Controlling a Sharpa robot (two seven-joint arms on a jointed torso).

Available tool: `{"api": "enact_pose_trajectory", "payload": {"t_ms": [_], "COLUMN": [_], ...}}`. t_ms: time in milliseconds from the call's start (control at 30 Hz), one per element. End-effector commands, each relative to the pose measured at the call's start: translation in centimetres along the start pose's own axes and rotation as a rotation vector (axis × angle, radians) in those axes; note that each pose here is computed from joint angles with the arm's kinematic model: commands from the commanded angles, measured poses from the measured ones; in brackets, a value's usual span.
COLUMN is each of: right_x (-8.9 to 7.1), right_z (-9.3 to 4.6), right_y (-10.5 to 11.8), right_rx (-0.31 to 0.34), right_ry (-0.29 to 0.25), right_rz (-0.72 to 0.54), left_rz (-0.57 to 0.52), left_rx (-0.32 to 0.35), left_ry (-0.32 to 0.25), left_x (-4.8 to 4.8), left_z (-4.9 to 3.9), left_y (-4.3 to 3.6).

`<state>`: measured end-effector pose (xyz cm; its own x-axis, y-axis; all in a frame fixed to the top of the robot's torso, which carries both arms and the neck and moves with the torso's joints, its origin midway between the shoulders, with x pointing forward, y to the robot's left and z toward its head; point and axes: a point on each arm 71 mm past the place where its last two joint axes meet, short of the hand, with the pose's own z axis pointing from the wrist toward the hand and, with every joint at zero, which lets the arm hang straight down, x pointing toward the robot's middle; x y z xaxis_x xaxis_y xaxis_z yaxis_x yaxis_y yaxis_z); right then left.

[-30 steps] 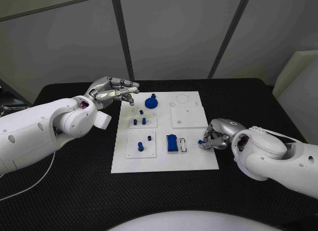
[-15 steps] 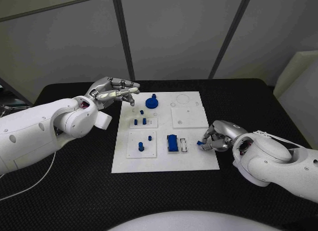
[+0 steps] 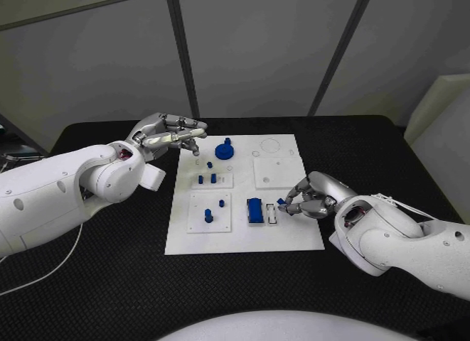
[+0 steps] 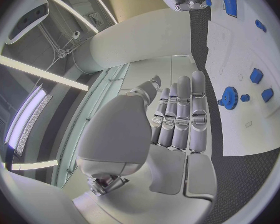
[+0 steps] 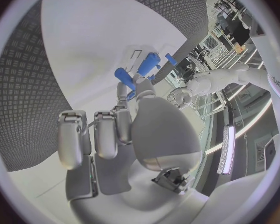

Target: Assemble the parts on the task board

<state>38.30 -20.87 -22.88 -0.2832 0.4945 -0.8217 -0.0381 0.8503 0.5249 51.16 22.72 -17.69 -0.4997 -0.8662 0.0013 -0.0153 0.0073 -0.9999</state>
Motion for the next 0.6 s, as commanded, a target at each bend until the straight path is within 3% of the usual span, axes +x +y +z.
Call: {"api": "enact_pose_trajectory", "payload": {"t_ms": [33, 300, 600], "right_x": [0.5, 1.7, 2.2], "right_z": [0.3, 1.1, 1.7], "right_y": [0.1, 0.4, 0.6], "right_rx": [0.010, 0.050, 0.077], "right_ry": [0.041, 0.124, 0.136], "right_rz": [0.034, 0.007, -0.001], "left_rz": [-0.009, -0.009, -0.009], "left_rx": [0.008, 0.008, 0.008], "left_ry": [0.012, 0.013, 0.012], "left_x": [0.16, 0.21, 0.15], "left_z": [0.04, 0.06, -0.01], "left_y": [-0.15, -0.16, -0.17]}}
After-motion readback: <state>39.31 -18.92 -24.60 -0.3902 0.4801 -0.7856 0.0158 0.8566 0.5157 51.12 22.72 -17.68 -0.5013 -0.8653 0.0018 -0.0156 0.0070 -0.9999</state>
